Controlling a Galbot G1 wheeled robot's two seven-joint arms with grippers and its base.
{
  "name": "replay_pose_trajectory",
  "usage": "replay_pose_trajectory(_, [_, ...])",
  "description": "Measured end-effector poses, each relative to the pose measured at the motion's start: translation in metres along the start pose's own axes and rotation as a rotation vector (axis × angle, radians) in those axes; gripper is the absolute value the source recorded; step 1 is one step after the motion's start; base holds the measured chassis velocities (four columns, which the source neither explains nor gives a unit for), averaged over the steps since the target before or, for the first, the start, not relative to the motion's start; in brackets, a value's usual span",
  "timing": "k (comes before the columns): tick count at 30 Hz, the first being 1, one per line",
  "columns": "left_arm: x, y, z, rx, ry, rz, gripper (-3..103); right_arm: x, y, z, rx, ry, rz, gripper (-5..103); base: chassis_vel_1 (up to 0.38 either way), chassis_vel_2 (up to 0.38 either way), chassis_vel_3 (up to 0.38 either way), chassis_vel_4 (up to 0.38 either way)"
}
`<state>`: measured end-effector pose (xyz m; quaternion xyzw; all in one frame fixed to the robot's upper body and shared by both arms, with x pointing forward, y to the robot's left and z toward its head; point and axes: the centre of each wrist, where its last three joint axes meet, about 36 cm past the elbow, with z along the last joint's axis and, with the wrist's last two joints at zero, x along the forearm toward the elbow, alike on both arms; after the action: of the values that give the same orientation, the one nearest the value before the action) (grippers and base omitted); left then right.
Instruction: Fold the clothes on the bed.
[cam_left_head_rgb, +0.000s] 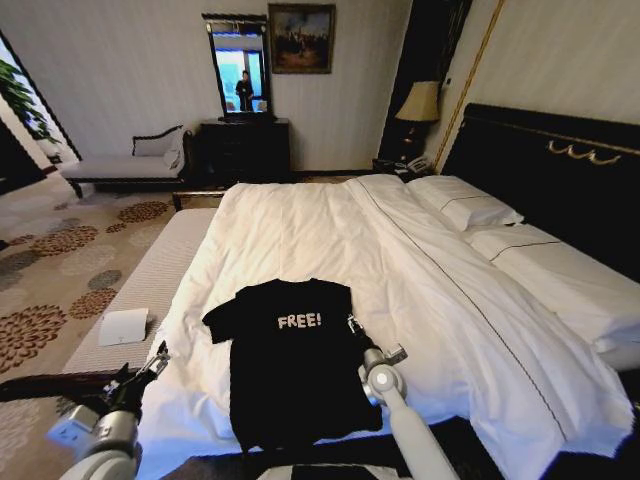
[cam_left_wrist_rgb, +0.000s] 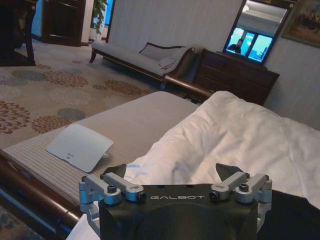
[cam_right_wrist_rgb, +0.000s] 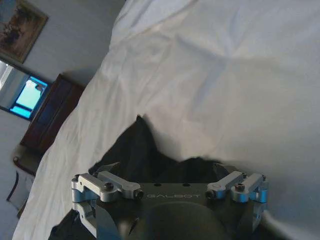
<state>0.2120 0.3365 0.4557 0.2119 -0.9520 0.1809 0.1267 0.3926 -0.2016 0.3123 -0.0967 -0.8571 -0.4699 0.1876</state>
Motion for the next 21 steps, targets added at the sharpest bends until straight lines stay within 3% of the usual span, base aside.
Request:
replay_pose_trajectory(8, [-0.042,-0.004,-0.003,0.055,0.015,0.015,100,0.029,0.015,-0.029,0.013,-0.147,-0.033,100,0.000,0.000,0.000,0.000])
replay_pose_trajectory(13, [-0.092,-0.015,0.016,0.179,0.163,0.073,100,0.037,0.021,-0.050,0.014,-0.260,-0.017,100,0.000,0.000,0.000,0.000])
replay_pose_trajectory(14, [-0.092,-0.015,0.016,0.179,0.163,0.073,100,0.037,0.021,-0.050,0.014,-0.260,-0.017,100,0.000,0.000,0.000,0.000])
replay_pose_trajectory(18, [-0.119,-0.008,0.037,0.295,0.227,0.061,100,0.025,0.023,-0.045,0.049,-0.285,-0.012,100,0.000,0.000,0.000,0.000])
replay_pose_trajectory(19, [-0.119,-0.008,0.037,0.295,0.227,0.061,100,0.025,0.023,-0.045,0.049,-0.285,-0.012,100,0.000,0.000,0.000,0.000])
replay_pose_trajectory(21, [-0.135,-0.011,0.041,0.346,0.242,0.073,100,0.024,0.019,-0.044,0.057,-0.291,-0.002,100,0.000,0.000,0.000,0.000])
